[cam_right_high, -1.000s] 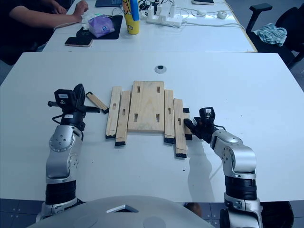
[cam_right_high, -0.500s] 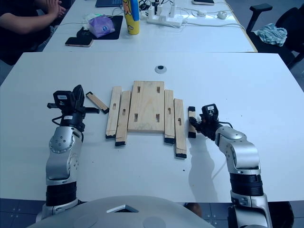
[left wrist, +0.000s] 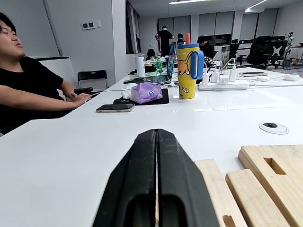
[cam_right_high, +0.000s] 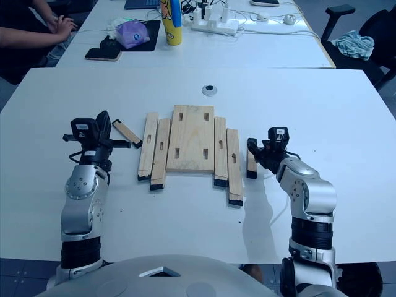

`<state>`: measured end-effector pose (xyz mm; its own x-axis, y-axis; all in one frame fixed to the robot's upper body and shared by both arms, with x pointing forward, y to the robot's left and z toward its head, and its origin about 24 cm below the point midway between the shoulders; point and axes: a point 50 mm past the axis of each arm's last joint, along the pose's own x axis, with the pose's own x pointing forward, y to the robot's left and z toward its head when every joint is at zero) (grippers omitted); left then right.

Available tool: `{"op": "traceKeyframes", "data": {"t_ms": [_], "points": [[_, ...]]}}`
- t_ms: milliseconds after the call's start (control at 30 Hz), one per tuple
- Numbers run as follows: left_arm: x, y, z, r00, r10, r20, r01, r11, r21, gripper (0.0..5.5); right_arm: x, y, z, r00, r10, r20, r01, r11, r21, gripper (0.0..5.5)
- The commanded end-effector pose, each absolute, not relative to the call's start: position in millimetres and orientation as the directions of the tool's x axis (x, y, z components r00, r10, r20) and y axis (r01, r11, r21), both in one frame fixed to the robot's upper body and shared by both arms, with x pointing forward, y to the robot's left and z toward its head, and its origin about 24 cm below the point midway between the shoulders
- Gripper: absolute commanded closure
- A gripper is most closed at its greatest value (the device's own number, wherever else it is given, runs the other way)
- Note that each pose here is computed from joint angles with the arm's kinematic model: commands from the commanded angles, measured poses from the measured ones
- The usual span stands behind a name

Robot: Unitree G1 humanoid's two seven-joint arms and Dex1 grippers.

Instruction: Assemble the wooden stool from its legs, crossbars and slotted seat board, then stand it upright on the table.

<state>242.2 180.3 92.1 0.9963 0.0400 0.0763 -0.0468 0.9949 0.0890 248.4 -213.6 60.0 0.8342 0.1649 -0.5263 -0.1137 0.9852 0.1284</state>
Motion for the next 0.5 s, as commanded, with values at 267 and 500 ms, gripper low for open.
{"op": "traceKeyframes", "data": {"t_ms": [267, 500], "points": [[241.8, 172.3, 96.3, 0.995, -0.062, 0.082, 0.066, 0.997, -0.047, 4.42, 235.0, -209.8, 44.7, 0.775, 0.125, -0.619, -0.091, 0.992, 0.086, 2.89], [241.3, 170.1, 99.8, 0.991, -0.098, 0.086, 0.104, 0.992, -0.077, 3.44, 228.3, -210.8, 34.7, 0.716, 0.117, -0.688, -0.086, 0.993, 0.079, 2.89]]}}
